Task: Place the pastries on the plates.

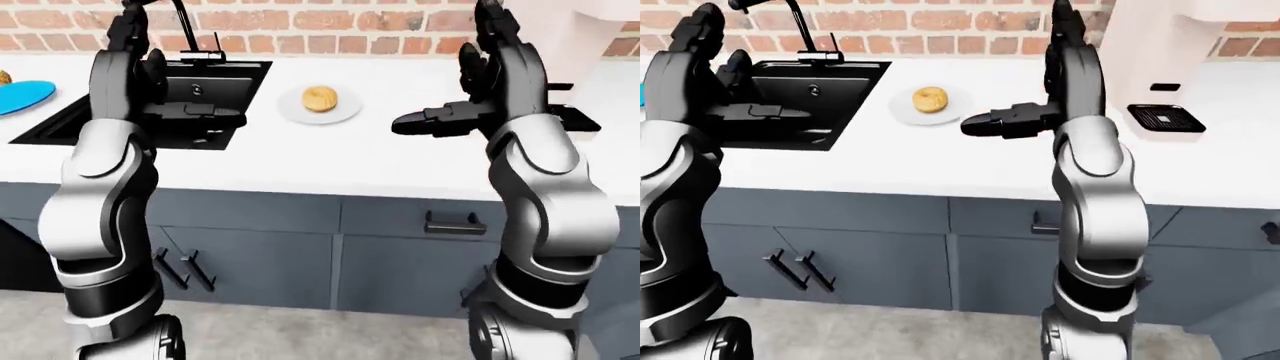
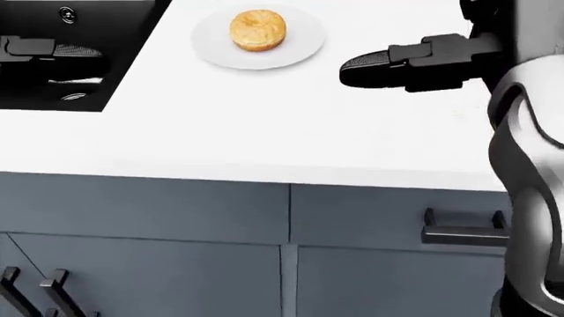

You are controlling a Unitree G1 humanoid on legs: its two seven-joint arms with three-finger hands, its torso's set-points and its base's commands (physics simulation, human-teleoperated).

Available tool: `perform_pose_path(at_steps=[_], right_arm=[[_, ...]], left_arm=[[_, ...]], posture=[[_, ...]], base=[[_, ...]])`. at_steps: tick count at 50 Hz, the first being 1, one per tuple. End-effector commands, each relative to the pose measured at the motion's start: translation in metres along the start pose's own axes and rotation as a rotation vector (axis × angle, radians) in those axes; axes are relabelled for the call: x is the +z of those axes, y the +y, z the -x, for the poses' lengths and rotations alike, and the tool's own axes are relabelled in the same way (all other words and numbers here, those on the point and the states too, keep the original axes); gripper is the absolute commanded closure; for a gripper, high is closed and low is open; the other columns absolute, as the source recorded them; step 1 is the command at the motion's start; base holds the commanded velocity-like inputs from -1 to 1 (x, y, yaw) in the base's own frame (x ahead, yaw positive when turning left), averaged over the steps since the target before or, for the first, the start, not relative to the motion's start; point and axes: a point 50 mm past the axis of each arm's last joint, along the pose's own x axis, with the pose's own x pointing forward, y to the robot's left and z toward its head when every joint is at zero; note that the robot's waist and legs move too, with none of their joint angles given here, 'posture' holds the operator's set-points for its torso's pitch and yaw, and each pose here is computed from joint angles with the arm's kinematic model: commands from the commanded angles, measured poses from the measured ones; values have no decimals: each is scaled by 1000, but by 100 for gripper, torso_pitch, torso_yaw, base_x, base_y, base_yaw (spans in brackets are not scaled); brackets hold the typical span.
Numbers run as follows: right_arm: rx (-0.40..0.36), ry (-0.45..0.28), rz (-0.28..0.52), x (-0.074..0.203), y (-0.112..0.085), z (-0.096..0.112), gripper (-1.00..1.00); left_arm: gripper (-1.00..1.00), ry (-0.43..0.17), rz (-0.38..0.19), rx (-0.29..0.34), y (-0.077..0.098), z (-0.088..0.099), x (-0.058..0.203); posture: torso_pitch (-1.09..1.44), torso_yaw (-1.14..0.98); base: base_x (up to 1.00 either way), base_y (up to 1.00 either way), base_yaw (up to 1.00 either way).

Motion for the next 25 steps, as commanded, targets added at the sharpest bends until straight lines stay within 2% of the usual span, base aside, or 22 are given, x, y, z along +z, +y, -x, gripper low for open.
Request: perform_pose_path(at_steps=[1, 4, 6, 8, 11, 17, 25], right_arm=[[-45, -115, 4, 8, -4, 3, -100], [-39, -98, 4, -10, -1, 6, -100], [-34, -110, 31, -11, 0, 8, -100], [-44, -134, 13, -10, -1, 11, -100], [-56, -140, 1, -14, 0, 15, -100], [-33, -143, -4, -18, 6, 21, -100], [-6, -141, 4, -20, 8, 28, -100]], left_arm=[[-100, -102, 4, -6, -1, 0, 16], [-100, -115, 19, -14, -2, 0, 15], [-100, -118, 22, -12, -3, 0, 13], [-100, -120, 20, -11, -2, 2, 13], [-100, -125, 22, -5, 0, 2, 10], [-100, -116, 30, 26, 4, 4, -1], [-100, -121, 18, 32, 4, 8, -4]], posture=[[0, 0], [0, 0], [0, 0], [0, 0], [0, 0], [0, 0], [0, 0]], base=[[0, 0, 0], [0, 0, 0], [0, 0, 0], [0, 7, 0], [0, 53, 0], [0, 60, 0], [0, 59, 0]])
